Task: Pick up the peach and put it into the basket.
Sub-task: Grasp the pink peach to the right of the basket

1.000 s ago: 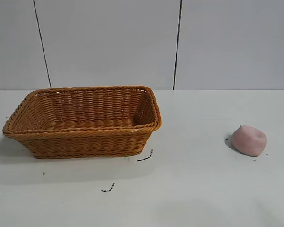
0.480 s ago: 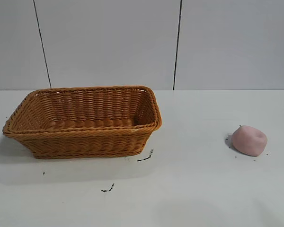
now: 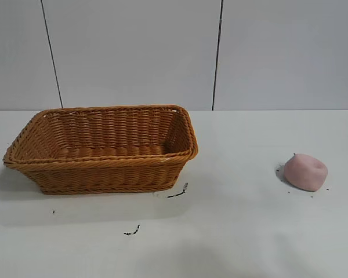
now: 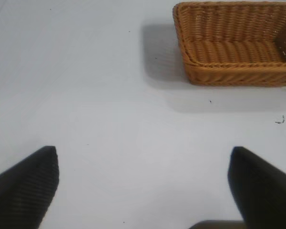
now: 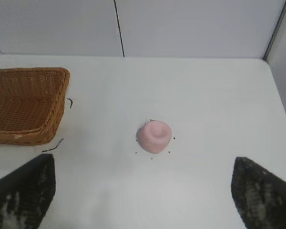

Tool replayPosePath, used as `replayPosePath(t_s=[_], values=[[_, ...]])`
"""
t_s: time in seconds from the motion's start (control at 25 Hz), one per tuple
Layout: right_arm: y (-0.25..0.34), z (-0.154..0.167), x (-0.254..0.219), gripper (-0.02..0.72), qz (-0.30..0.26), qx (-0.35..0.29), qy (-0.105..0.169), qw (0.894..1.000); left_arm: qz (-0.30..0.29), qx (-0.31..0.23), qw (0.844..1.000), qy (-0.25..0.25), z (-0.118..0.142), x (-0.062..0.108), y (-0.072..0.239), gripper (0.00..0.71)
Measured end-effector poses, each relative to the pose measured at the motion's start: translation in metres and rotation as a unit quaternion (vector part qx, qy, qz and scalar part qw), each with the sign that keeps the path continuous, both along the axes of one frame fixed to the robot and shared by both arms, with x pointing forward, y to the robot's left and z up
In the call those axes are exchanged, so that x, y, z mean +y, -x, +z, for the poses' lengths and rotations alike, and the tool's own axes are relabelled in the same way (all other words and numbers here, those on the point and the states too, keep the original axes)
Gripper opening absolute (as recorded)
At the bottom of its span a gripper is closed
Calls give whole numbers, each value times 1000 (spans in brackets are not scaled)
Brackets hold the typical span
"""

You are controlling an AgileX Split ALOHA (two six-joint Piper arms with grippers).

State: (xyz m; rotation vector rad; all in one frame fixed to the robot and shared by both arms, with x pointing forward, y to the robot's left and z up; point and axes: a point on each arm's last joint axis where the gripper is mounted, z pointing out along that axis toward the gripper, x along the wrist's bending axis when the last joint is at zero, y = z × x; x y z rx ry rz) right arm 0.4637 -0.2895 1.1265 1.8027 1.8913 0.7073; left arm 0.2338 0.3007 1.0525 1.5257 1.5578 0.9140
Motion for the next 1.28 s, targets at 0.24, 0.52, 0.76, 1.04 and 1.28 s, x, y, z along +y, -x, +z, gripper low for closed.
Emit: replayPosePath(t_s=[0.24,0.52,0.76,1.04,1.28], values=[[-86,-41,3,696,7,131,5,991,0,0,1000,0,0,0,0,693],[-149,-100,18,696,36,189,31,981,0,0,1000,0,0,0,0,693],[-173,-154,16,696,24,219,45,974,0,0,1000,0,0,0,0,693],[-184,-214,18,696,30,268,42,962,0,0,1000,0,0,0,0,693],[-187,-228,18,696,29,270,40,962,0,0,1000,0,0,0,0,693]])
